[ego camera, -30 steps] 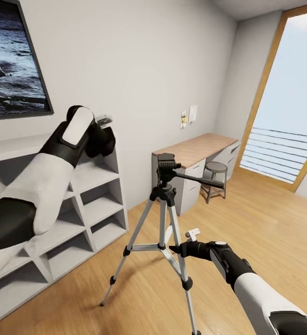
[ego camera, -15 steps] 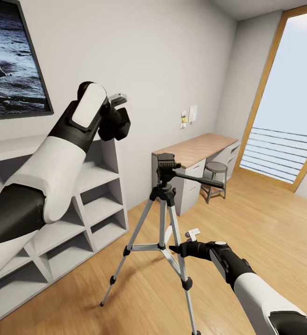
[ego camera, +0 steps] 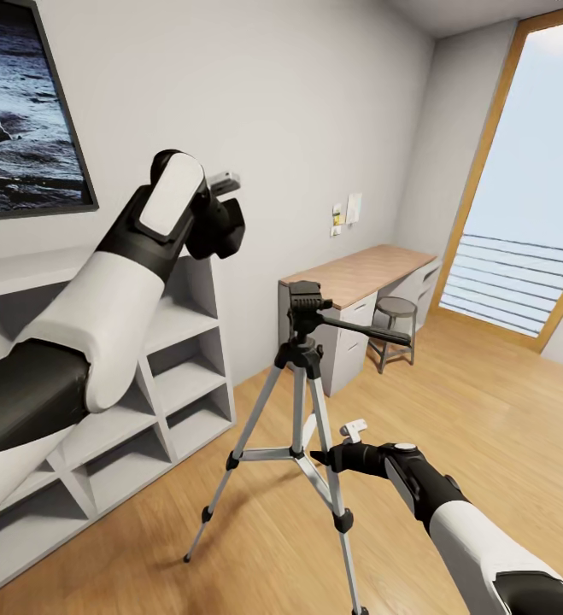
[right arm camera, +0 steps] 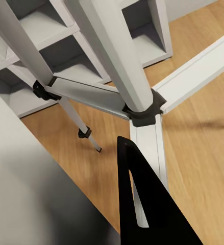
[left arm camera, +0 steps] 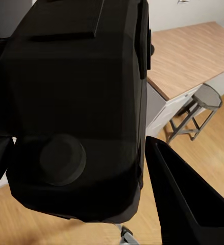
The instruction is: Attach the digital camera to the camera tripod in the bedroom.
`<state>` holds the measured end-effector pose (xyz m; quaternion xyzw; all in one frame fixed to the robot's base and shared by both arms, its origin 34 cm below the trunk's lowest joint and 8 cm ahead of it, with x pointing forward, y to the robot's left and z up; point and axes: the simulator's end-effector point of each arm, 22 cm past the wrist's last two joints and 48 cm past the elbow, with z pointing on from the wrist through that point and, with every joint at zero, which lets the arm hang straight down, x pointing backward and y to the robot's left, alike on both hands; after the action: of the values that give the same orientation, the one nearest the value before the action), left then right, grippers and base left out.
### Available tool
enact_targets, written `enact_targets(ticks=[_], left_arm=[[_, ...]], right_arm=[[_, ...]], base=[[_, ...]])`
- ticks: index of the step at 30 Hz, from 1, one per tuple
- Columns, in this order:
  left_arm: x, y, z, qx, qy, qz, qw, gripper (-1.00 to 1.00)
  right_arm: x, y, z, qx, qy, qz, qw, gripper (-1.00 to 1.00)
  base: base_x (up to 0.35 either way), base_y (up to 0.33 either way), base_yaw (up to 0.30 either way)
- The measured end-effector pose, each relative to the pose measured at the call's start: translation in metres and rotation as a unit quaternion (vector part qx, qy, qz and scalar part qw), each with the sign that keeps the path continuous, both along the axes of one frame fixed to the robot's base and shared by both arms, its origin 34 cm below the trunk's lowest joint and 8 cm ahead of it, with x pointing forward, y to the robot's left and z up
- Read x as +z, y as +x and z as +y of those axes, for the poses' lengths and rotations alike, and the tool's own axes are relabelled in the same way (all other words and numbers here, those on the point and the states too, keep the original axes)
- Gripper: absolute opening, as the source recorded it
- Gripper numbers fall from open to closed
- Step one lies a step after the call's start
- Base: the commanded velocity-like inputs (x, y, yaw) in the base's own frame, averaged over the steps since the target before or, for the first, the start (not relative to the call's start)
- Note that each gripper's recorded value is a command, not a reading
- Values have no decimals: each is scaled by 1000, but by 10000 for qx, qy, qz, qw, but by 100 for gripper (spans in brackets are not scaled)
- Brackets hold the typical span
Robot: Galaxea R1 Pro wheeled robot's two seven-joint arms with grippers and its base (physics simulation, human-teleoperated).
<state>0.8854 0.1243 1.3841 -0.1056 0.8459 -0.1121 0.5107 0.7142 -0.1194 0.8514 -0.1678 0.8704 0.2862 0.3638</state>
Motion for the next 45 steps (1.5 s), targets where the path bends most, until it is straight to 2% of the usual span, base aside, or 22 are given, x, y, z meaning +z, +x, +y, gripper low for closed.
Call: enact_targets(ticks=[6,10,13,16,18,19,20,21,22,23,25,27,34,35,36,37,38,39,40,41,43,45], left_arm=[[-4,-1,-5,-8,67,-1,10000,-100],[-6,-2,-14,-71,361,-48,9993,-100],[-7,-3,-18,-127,455,-62,9989,-100],[-4,-3,-30,-349,421,-155,9984,-100],[6,-4,-46,-737,257,-342,9964,-100],[17,-6,-60,-1114,62,-530,9923,-100],[29,-10,-73,-1531,-111,-742,9854,-100],[34,-12,-77,-1734,-148,-849,9811,-100],[55,-20,-80,-2465,-135,-1376,9592,-100],[64,-31,-94,-2881,-432,-1520,9445,-100],[76,-24,-73,-2875,-267,-1946,9374,-100],[81,-24,-70,-2892,-244,-2070,9343,-100],[80,-20,-62,-2737,12,-2145,9376,-100],[77,-22,-67,-2785,167,-2131,9363,-100],[68,-24,-74,-2843,466,-2084,9347,-100],[62,-25,-77,-2861,663,-2048,9337,-100],[49,-25,-83,-2914,986,-1965,9310,-100],[42,-25,-85,-2927,1157,-1925,9295,-100],[23,-25,-91,-2992,1574,-1790,9239,-100],[17,-26,-94,-3039,1710,-1752,9207,-100],[11,-30,-100,-3195,1775,-1725,9147,-100],[1,-37,-110,-3504,1805,-1666,9038,-100]], right_arm=[[0,0,0,14,-8,-1,10000,-100],[0,0,0,18,-15,-7,10000,-100],[0,0,0,21,-21,-10,10000,-100],[0,0,0,22,-22,-10,10000,-100],[0,0,0,21,-19,-8,10000,-100],[0,0,0,19,-17,-6,10000,-100],[0,0,0,18,-17,-6,10000,-100],[0,0,0,18,-18,-7,10000,-100],[0,0,0,20,-19,-8,10000,-100],[0,0,0,15,-15,-4,10000,-100],[0,0,0,11,-11,-3,10000,-100],[0,0,0,8,-10,-1,10000,-100],[0,0,0,1,-1,1,10000,-100],[0,0,0,2,-2,1,10000,-100],[0,0,0,2,-1,1,10000,-100],[0,0,0,4,-3,0,10000,-100],[0,0,0,7,-2,1,10000,-100],[0,0,0,11,-6,0,10000,-100],[0,0,0,21,-13,-8,10000,-100],[0,-1,0,25,-13,-9,10000,-100],[0,-1,-1,28,-7,-7,10000,-100],[0,-1,-2,32,-4,-5,10000,-100]], base=[[0,0,0],[0,0,0],[0,0,0],[0,0,0],[0,0,0],[0,0,0],[0,0,0],[0,0,0],[0,0,0],[0,0,0],[0,0,0],[0,0,0],[0,0,0],[0,0,0],[0,0,0],[0,0,0],[0,0,0],[0,0,0],[0,0,0],[0,0,0],[0,0,0],[0,0,0]])
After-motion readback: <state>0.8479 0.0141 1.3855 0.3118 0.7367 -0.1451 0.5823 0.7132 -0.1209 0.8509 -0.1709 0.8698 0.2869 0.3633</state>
